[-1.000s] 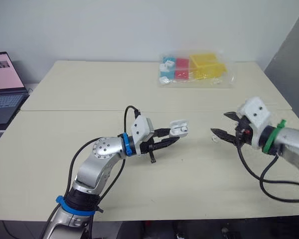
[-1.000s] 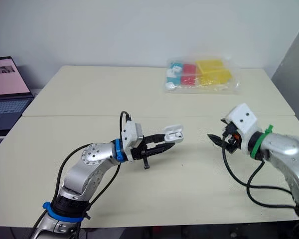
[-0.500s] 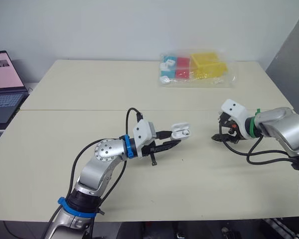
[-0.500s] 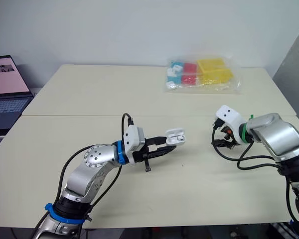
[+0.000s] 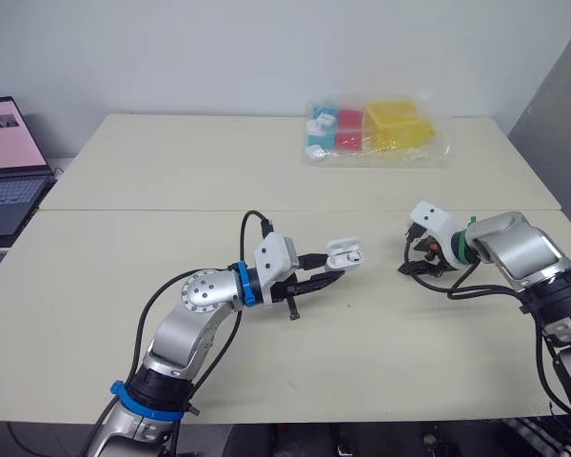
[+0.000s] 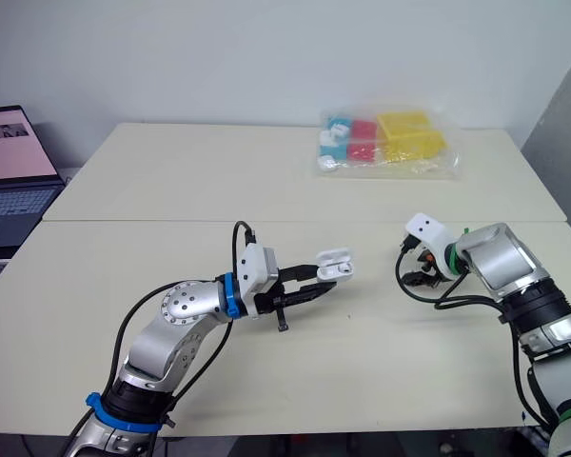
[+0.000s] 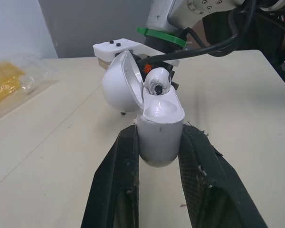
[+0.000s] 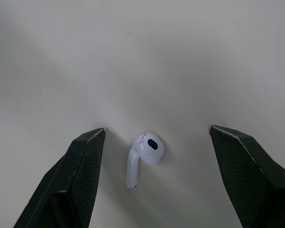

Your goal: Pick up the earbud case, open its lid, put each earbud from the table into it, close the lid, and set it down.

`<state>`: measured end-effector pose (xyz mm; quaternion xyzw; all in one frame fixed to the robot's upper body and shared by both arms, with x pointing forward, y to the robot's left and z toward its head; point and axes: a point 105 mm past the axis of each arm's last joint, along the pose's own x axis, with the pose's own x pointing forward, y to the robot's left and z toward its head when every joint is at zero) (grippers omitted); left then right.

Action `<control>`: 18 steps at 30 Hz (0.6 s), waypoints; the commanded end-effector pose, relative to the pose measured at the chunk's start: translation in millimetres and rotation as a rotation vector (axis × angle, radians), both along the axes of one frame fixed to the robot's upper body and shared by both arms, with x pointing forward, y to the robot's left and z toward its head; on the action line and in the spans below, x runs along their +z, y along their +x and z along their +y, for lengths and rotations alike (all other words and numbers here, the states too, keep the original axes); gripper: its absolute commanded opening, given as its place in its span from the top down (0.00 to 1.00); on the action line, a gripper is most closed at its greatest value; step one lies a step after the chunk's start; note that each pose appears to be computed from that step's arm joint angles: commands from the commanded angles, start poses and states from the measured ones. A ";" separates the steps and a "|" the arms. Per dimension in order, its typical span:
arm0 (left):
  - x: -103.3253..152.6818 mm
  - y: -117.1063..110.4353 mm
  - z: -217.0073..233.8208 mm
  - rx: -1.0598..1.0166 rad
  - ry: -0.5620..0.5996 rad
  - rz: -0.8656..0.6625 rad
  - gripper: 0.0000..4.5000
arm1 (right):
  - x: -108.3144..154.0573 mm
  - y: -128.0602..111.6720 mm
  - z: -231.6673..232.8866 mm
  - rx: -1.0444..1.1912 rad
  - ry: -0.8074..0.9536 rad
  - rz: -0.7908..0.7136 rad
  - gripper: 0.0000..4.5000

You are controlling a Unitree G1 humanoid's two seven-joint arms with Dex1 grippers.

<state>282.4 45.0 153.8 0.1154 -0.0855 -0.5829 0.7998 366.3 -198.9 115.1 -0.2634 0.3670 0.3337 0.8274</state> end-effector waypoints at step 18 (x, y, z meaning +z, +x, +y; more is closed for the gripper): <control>10.8 -3.3 -1.9 -0.018 -0.012 -0.054 0.83 | 0.3 -19.5 -2.2 0.050 -0.010 0.001 0.89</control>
